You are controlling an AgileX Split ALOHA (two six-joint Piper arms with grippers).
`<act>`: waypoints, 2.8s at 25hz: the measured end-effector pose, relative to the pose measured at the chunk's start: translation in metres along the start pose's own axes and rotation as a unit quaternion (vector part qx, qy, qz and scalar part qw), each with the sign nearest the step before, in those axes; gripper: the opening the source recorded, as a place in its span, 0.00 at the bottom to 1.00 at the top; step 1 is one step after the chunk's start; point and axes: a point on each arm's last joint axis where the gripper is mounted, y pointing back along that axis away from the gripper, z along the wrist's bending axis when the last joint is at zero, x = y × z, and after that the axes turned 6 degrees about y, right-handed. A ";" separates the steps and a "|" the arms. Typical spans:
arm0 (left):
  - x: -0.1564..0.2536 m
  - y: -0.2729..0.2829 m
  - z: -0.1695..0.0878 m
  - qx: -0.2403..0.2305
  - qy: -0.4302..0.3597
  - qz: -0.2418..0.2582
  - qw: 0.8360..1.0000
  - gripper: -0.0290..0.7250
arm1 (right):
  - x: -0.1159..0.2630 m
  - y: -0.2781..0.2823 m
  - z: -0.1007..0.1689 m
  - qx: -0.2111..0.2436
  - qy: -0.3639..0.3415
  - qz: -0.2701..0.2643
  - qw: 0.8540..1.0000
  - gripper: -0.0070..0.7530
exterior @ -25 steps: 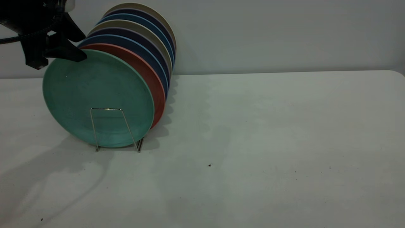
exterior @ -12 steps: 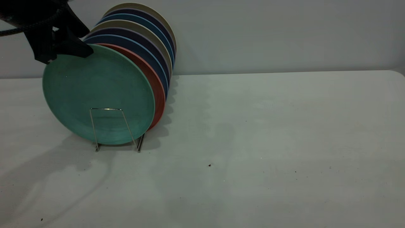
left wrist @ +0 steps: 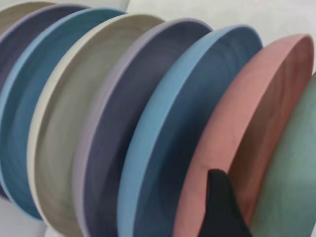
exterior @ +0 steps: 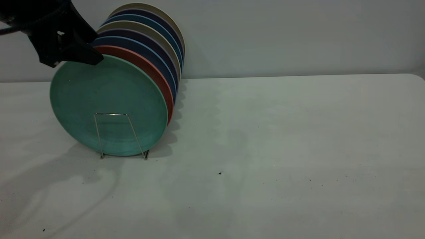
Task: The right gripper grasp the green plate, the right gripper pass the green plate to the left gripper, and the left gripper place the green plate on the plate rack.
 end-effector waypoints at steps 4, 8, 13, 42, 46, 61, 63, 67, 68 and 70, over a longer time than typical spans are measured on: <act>0.002 0.000 -0.001 0.006 0.015 0.009 1.000 0.72 | 0.000 0.000 0.000 0.000 0.000 0.000 1.000 0.49; 0.005 0.000 -0.004 0.024 0.031 0.027 0.999 0.72 | 0.000 0.000 0.000 0.000 0.000 0.000 1.000 0.49; 0.011 0.004 -0.007 0.040 0.044 0.072 0.996 0.72 | 0.000 0.000 -0.001 0.004 0.001 -0.002 1.000 0.49; -0.061 0.175 -0.045 -0.026 0.204 0.025 0.978 0.72 | 0.001 -0.007 -0.010 0.053 -0.040 -0.013 0.998 0.49; -0.057 0.205 -0.068 -0.013 0.291 0.086 0.953 0.72 | 0.001 -0.007 -0.011 0.054 -0.056 -0.015 0.997 0.49; 0.014 0.237 -0.188 -0.051 0.484 0.178 0.856 0.72 | 0.026 0.020 0.004 0.071 -0.020 -0.146 0.987 0.49; 0.024 0.239 -0.206 -0.064 0.487 0.162 0.856 0.72 | 0.027 0.020 0.003 0.066 -0.016 -0.146 0.987 0.49; 0.044 0.245 -0.235 -0.110 0.483 0.135 0.858 0.72 | 0.027 0.021 0.004 0.064 -0.014 -0.147 0.987 0.49; 0.049 0.246 -0.242 -0.125 0.484 0.126 0.857 0.72 | 0.027 0.021 0.004 0.064 -0.014 -0.147 0.987 0.49; 0.059 0.248 -0.254 -0.156 0.487 0.110 0.852 0.72 | 0.027 0.021 0.004 0.064 -0.014 -0.147 0.987 0.48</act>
